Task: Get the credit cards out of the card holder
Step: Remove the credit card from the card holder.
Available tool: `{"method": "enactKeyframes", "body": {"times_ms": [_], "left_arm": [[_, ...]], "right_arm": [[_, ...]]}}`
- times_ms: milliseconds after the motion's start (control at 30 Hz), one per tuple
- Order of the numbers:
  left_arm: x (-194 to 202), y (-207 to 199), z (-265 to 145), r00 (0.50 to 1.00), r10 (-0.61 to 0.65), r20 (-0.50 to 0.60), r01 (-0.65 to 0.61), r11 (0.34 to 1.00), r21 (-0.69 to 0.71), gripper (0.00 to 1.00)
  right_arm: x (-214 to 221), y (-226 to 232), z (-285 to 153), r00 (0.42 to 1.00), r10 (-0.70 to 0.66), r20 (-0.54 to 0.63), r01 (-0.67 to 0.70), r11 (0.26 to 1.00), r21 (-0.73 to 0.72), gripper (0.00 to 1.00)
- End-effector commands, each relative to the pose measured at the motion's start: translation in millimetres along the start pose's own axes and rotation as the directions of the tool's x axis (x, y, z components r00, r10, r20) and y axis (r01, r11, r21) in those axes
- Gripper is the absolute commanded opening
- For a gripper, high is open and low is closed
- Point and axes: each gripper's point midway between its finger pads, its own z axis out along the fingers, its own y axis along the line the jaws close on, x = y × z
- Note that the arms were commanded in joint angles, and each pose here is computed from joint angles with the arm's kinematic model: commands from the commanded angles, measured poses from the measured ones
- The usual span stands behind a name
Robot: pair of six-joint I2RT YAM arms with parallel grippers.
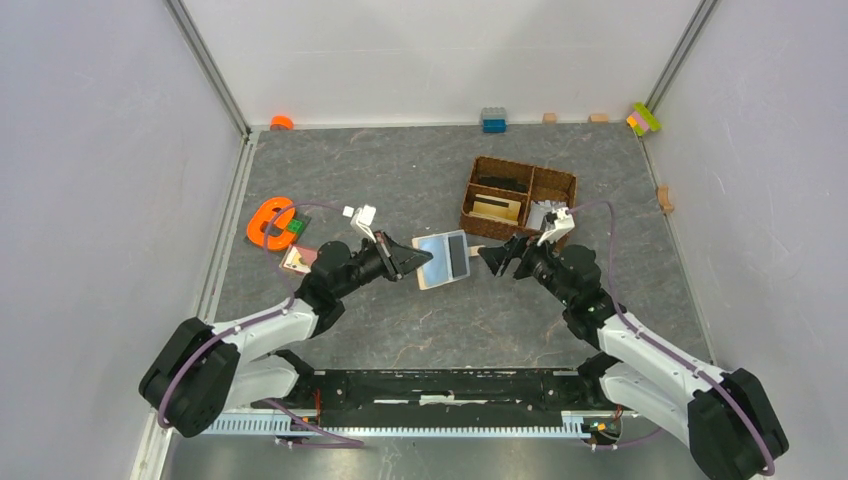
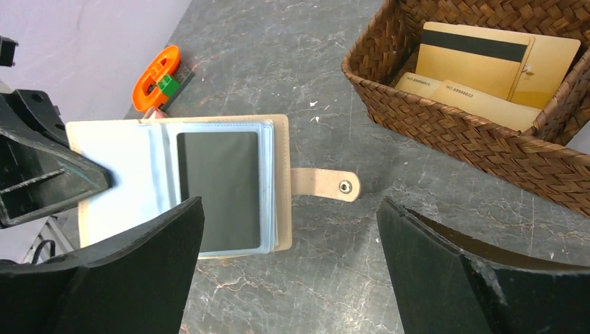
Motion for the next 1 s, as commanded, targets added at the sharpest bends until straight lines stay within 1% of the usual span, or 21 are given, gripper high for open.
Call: {"method": "enactKeyframes", "body": {"times_ms": [0, 100, 167, 233, 267, 333, 433, 533, 633, 733, 800, 867, 900, 967], "left_arm": [[-17.7, -60.9, 2.5, 0.996, 0.089, 0.014, -0.09, 0.965, 0.247, 0.02], [-18.5, -62.7, 0.2, 0.995, 0.101, 0.021, -0.103, 0.96, 0.26, 0.02], [-21.3, -66.9, -1.8, 0.994, 0.103, 0.032, -0.108, 0.955, 0.276, 0.02], [-23.2, -72.0, -4.5, 0.993, 0.112, 0.039, -0.119, 0.948, 0.296, 0.02], [-23.9, -74.3, -5.7, 0.992, 0.115, 0.043, -0.123, 0.945, 0.304, 0.02], [-25.8, -81.7, -8.8, 0.992, 0.115, 0.048, -0.125, 0.934, 0.334, 0.02], [-27.9, -94.3, -13.2, 0.993, 0.107, 0.052, -0.118, 0.915, 0.387, 0.02], [-27.1, -101.4, -15.2, 0.997, 0.074, 0.038, -0.083, 0.9, 0.427, 0.02], [-27.1, -111.9, -20.8, 0.998, 0.053, 0.036, -0.064, 0.87, 0.489, 0.02], [-25.7, -120.1, -23.8, 0.999, 0.042, 0.019, -0.046, 0.843, 0.536, 0.02], [-24.8, -119.4, -23.2, 1.0, 0.028, 0.012, -0.03, 0.839, 0.544, 0.02], [-23.9, -117.5, -21.0, 1.0, 0.024, 0.005, -0.023, 0.84, 0.542, 0.02], [-23.3, -116.3, -20.2, 1.0, 0.02, 0.002, -0.018, 0.842, 0.539, 0.02], [-23.2, -114.0, -19.6, 1.0, 0.021, 0.006, -0.021, 0.846, 0.533, 0.02]], "right_arm": [[-6.2, 5.3, -6.4, 0.998, 0.026, 0.062, -0.02, 0.995, -0.095, 0.98], [-8.8, 3.2, -11.7, 0.996, 0.039, 0.086, -0.027, 0.991, -0.127, 0.98], [-8.4, 8.0, -12.4, 0.996, 0.051, 0.07, -0.039, 0.986, -0.164, 0.98], [-6.9, 17.9, -11.4, 0.997, 0.068, 0.04, -0.057, 0.971, -0.231, 0.98], [-2.8, 23.7, -12.5, 0.996, 0.093, 0.016, -0.085, 0.958, -0.272, 0.98], [-3.8, 35.9, -17.3, 0.989, 0.144, 0.014, -0.13, 0.925, -0.357, 0.98], [-2.6, 51.8, -26.2, 0.983, 0.183, -0.007, -0.166, 0.874, -0.457, 0.98], [-4.1, 58.3, -30.9, 0.98, 0.199, -0.002, -0.173, 0.85, -0.497, 0.98], [-6.0, 64.2, -36.5, 0.976, 0.217, 0.009, -0.179, 0.827, -0.533, 0.98], [-15.5, 80.4, -49.4, 0.97, 0.241, 0.024, -0.175, 0.769, -0.615, 0.98], [-22.3, 91.4, -60.3, 0.967, 0.25, 0.039, -0.161, 0.726, -0.669, 0.98], [-24.2, 94.9, -63.2, 0.966, 0.254, 0.04, -0.159, 0.711, -0.685, 0.98], [-24.0, 95.2, -62.8, 0.966, 0.255, 0.037, -0.161, 0.71, -0.686, 0.96], [-24.3, 95.4, -63.3, 0.966, 0.256, 0.039, -0.16, 0.709, -0.687, 0.85]]}}
